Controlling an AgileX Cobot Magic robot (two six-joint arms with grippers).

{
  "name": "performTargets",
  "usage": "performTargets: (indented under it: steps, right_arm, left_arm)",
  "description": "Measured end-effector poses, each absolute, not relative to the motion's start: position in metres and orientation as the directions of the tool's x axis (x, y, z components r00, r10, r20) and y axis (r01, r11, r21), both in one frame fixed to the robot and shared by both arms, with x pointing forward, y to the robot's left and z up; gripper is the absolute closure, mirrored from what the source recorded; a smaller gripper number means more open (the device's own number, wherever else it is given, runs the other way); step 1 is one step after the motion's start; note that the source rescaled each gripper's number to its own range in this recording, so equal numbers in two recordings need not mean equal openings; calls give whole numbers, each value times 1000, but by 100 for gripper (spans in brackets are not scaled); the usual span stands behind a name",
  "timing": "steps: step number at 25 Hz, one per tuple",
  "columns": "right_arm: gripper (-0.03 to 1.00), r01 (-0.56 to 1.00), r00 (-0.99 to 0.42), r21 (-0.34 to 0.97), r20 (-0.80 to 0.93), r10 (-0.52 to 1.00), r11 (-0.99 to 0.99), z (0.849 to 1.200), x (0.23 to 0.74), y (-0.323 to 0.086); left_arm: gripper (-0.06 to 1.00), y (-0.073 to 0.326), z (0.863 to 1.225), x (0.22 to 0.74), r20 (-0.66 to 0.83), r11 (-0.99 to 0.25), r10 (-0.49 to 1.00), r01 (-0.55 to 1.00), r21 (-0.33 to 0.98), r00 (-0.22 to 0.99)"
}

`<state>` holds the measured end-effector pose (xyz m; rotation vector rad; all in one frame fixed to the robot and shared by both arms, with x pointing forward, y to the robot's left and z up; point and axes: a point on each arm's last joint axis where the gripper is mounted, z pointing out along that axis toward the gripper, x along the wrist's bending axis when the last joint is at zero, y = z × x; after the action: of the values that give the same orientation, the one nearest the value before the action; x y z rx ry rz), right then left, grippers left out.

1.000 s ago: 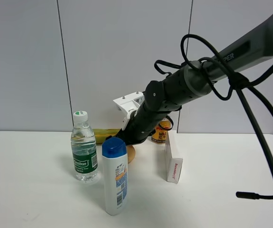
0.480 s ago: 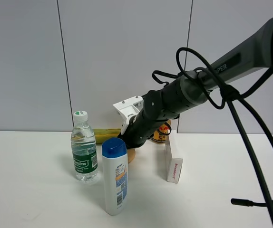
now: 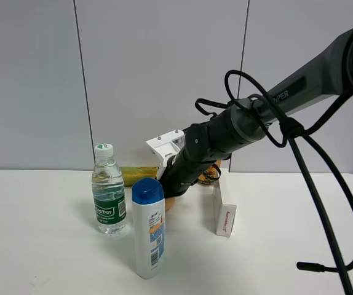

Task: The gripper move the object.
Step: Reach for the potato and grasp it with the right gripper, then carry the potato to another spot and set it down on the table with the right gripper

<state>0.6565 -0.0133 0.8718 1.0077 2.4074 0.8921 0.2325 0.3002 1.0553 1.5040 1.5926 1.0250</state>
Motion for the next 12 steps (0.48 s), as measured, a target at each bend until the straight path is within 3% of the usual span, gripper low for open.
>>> performTargets:
  steps: [6,9,12]
  right_arm:
    - [31,494,-670,680,-99,736,541,872,656,-13]
    - [47,494,-670,680,-99,736,541,872,656,-13]
    - [69,488,-674,679,-106,731,549,872,656,-14]
  left_arm:
    - [-6,300,1055,233,25,9,997,436,900,-73]
    - [-6,300,1055,233,25,9,997,436,900,-73]
    - [-6,300,1055,233,25,9,997,436,900,-73]
